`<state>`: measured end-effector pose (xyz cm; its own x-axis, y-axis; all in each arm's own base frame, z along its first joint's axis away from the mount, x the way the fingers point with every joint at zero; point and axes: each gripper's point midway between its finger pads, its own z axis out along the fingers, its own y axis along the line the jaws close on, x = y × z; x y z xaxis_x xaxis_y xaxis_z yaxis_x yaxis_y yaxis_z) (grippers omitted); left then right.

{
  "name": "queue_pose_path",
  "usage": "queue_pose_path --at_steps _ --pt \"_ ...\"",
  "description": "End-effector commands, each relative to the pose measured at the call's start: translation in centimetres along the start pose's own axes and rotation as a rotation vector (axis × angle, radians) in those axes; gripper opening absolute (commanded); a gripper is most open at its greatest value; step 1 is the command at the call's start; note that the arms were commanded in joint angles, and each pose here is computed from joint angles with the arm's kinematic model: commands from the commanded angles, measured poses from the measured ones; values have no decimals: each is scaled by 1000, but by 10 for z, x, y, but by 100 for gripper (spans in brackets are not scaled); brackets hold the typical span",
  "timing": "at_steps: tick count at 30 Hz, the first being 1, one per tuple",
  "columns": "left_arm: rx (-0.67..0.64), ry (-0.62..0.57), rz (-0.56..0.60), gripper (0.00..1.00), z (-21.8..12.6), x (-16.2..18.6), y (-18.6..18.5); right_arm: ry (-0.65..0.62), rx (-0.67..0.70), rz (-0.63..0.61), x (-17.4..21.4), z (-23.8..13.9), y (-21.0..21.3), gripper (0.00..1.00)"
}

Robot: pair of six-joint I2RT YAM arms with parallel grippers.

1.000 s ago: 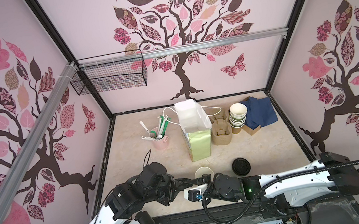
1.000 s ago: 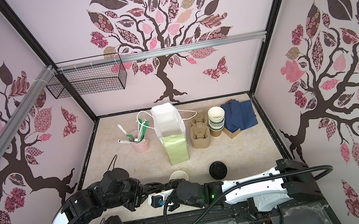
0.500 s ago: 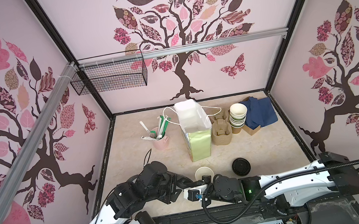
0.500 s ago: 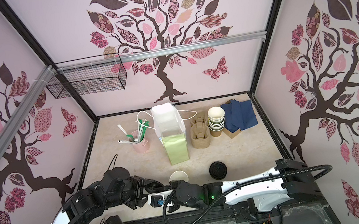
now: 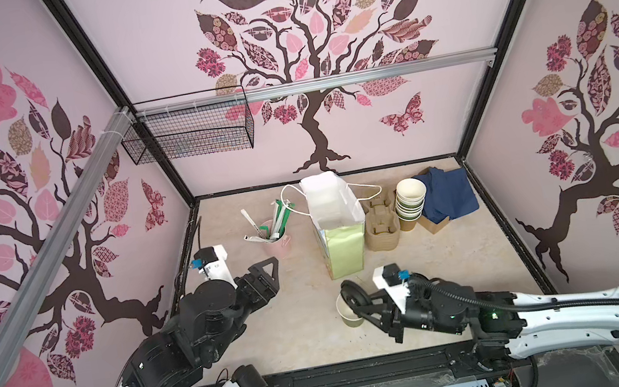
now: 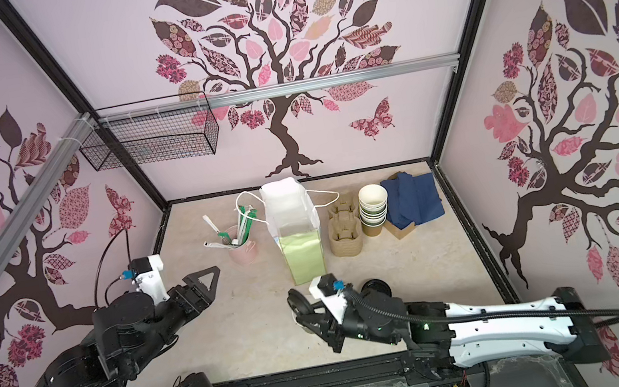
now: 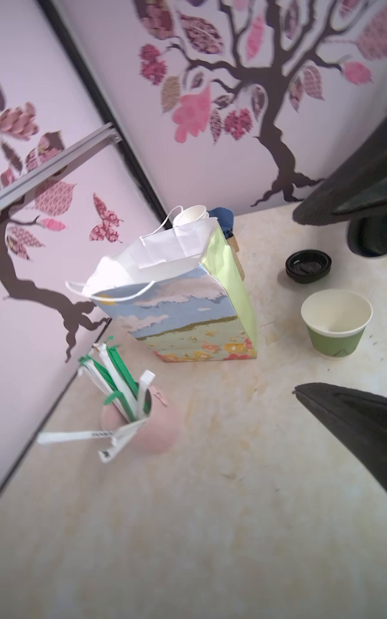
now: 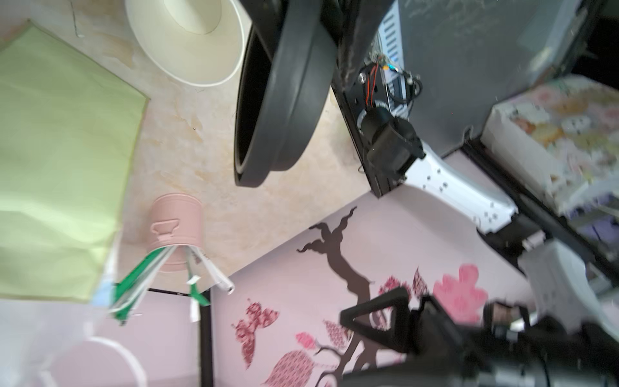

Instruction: Pack the takeout coffee

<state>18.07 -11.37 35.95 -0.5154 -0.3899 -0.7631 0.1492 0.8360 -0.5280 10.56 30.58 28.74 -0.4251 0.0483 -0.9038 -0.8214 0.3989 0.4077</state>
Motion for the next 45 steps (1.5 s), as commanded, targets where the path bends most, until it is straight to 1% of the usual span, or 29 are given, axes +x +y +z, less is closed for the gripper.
queue_pose_path --at_steps 1,3,4,6,8,9,12,15,17,18,19,22,26,31,36,41,45 --pt "159 -68 676 78 6 -1 -34 87 -45 309 1 -15 -13 0" --pt "309 -34 856 77 6 22 -53 108 -73 407 -7 -21 -23 0" --pt "381 -9 910 76 5 33 -60 120 -86 444 -8 -23 -26 0" --pt "544 68 1027 73 0 64 -73 151 -164 518 -9 -23 -23 0" --pt "627 115 1100 73 -1 85 -79 188 -244 546 -5 -21 -13 0" --pt "672 129 1155 73 -4 97 -82 213 -282 558 -3 -20 -7 0" --pt "749 144 1323 74 -9 126 -89 302 -356 572 5 -17 5 0" --pt "754 156 1426 76 -6 141 -92 367 -405 580 9 -17 14 0" --pt "767 163 1466 79 -3 148 -95 386 -423 590 10 -15 16 0" --pt "781 163 1481 87 -2 152 -98 389 -430 591 10 -15 17 0" --pt "789 159 1489 89 0 154 -100 387 -438 593 8 -14 18 0" --pt "815 143 1512 91 3 159 -105 368 -457 596 3 -13 20 0" --pt "799 142 1524 91 12 165 -105 345 -476 610 -3 -12 22 0" --pt "802 135 1534 87 18 168 -111 326 -488 642 -8 -10 22 0" --pt "812 144 1577 88 20 174 -108 339 -503 677 -10 -5 23 0" --pt "795 138 1603 85 23 173 -107 345 -512 685 -12 -2 24 0" --pt "792 156 1626 82 24 176 -104 343 -525 696 -14 -1 25 0"
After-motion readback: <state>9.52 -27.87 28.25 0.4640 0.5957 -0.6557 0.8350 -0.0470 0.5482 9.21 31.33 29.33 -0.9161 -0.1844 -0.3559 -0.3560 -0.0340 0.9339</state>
